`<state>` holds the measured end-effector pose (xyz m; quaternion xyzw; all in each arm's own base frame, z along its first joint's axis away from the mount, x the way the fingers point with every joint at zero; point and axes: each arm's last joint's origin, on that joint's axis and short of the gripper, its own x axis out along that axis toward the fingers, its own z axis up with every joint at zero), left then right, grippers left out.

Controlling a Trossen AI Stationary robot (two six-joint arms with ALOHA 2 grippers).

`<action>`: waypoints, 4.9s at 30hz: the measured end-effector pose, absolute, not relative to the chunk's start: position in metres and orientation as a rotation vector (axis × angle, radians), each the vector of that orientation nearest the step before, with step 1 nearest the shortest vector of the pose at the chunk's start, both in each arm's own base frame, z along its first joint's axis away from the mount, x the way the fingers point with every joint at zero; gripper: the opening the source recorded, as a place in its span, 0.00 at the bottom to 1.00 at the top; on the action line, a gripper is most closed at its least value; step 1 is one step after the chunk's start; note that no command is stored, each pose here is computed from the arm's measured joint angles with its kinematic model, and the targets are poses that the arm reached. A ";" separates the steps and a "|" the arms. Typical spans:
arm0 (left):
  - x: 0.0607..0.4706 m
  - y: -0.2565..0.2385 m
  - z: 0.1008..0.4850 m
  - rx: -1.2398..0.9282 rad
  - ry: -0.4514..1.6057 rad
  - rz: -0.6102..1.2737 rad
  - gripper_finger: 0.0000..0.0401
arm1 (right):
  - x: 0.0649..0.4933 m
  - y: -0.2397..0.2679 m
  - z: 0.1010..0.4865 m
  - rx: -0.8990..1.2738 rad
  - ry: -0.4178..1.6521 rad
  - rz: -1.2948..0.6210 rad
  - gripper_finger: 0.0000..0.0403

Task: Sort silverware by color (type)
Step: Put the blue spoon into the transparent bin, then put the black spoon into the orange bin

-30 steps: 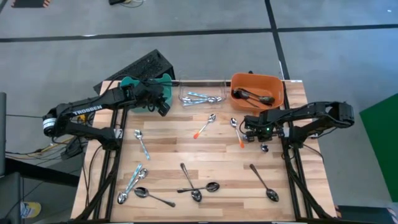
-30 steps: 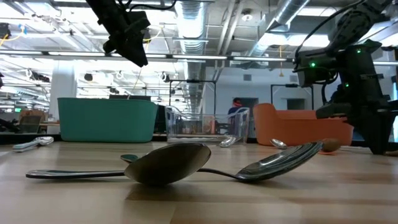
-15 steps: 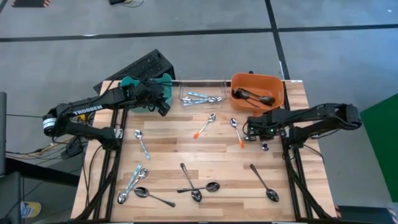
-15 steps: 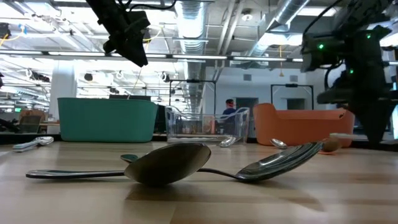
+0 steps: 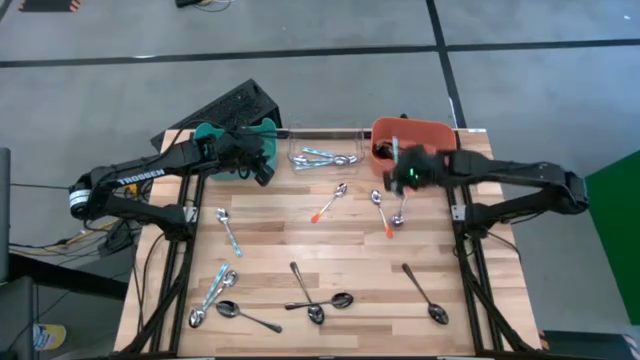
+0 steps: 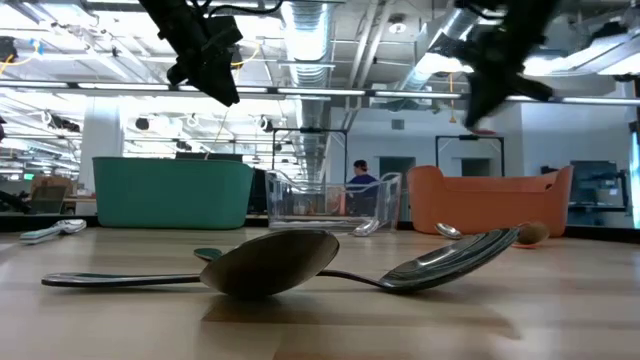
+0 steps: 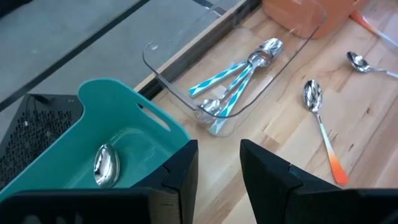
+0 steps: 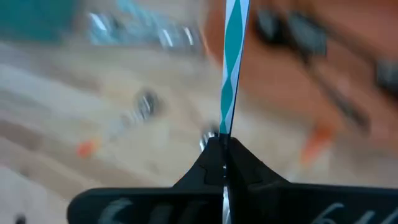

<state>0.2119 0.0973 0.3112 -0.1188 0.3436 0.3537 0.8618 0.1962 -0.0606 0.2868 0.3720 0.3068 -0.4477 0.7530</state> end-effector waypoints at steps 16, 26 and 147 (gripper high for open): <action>0.214 0.098 0.314 -0.344 0.644 0.778 0.27 | 0.277 -0.177 0.294 0.356 0.505 -0.743 0.03; 0.214 0.098 0.314 -0.366 0.633 0.794 0.27 | 0.318 -0.212 0.258 0.083 0.681 -0.528 0.03; 0.214 -0.219 0.144 -0.084 1.375 -0.135 0.42 | 0.338 -0.076 0.318 0.041 1.072 -0.618 0.16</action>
